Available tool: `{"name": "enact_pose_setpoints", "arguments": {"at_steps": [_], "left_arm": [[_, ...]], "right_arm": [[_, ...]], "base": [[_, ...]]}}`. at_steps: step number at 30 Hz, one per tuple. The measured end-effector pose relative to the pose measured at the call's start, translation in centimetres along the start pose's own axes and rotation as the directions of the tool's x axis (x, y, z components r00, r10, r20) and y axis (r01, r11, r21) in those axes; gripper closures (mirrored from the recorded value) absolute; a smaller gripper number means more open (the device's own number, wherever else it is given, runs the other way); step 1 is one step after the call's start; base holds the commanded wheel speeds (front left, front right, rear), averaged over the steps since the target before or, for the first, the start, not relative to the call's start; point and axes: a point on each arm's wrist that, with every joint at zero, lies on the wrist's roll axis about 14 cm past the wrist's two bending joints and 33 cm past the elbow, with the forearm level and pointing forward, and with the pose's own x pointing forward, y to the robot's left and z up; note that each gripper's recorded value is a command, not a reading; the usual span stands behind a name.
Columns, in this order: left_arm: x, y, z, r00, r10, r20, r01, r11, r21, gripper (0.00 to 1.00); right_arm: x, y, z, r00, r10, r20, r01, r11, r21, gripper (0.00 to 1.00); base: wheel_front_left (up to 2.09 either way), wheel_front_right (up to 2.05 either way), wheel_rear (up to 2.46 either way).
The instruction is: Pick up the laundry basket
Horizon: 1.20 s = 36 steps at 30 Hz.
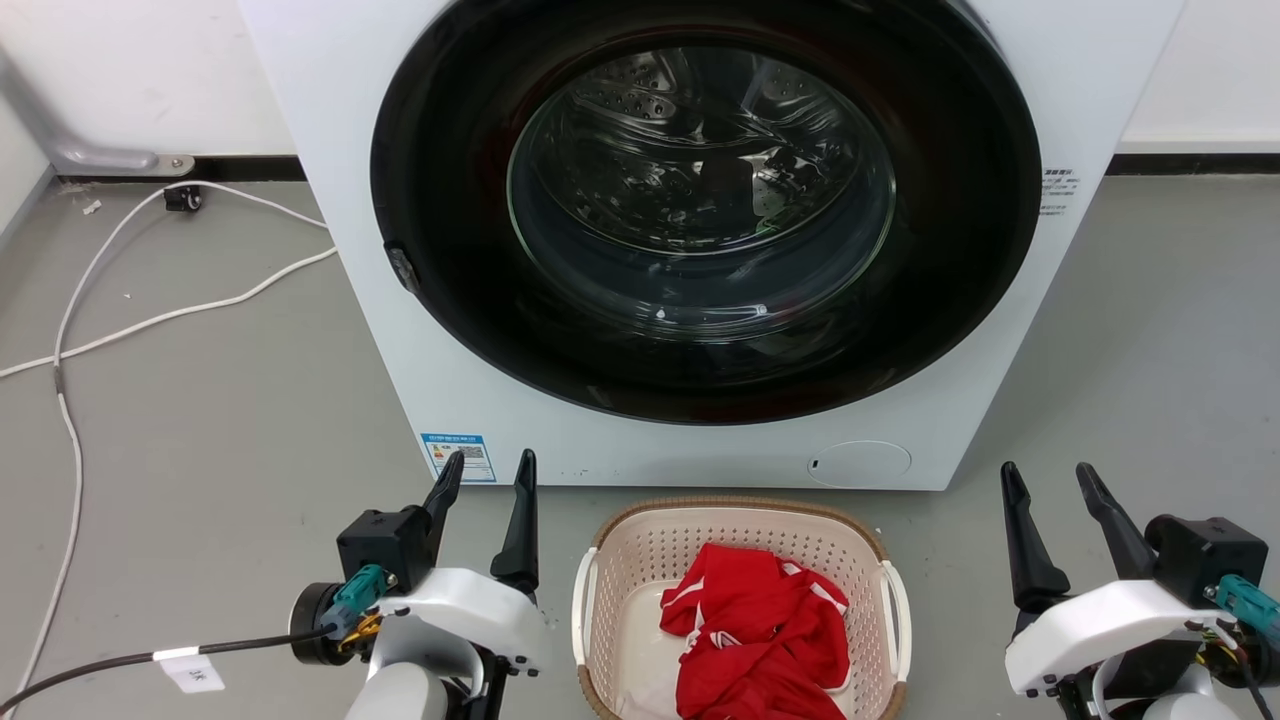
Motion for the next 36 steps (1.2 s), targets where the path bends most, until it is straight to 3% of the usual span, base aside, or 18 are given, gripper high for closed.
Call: {"name": "enact_pose_setpoints", "arguments": {"at_steps": [17,36], "left_arm": [[0.24,-0.44,-0.16,1.000,-0.021,0.010,0.020,0.996,0.083,0.00],[0.28,-0.97,-0.12,0.999,-0.042,0.021,0.039,0.991,0.126,0.00]], "right_arm": [[-0.36,0.24,-0.37,1.000,0.009,-0.016,-0.011,0.995,-0.099,0.00],[-0.52,0.04,-0.34,1.000,0.005,0.006,-0.004,0.996,-0.093,0.00]], "base": [[0.00,0.00,0.00],[0.00,0.00,0.00]]}}
